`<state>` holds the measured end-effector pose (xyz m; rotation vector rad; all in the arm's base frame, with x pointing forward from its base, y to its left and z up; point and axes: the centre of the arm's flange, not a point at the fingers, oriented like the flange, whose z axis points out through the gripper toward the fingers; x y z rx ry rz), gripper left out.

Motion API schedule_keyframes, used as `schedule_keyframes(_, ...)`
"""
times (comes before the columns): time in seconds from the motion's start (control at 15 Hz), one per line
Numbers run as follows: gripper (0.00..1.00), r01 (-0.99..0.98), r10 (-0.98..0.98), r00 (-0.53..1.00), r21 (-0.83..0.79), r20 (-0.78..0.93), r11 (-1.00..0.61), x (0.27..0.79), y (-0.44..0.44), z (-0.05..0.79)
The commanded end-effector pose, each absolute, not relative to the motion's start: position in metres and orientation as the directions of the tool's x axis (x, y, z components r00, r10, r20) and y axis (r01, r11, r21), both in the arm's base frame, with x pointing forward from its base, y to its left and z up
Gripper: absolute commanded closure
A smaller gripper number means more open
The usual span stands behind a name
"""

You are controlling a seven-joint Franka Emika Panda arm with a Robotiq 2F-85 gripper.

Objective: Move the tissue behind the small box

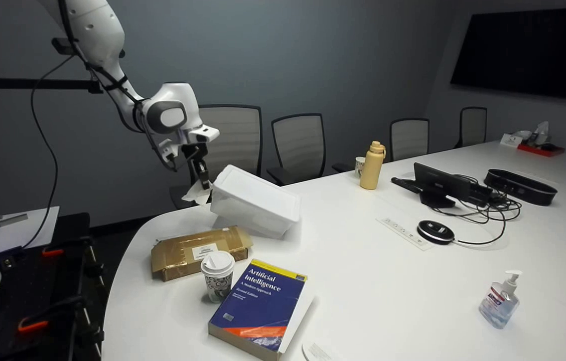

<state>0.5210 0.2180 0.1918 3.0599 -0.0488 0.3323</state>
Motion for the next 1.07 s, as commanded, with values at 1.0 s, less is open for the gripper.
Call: schedule_keyframes(1.0,1.0,-0.106,-0.078,0.98,0.15,0.181,-0.983,0.507,0.207,0.224)
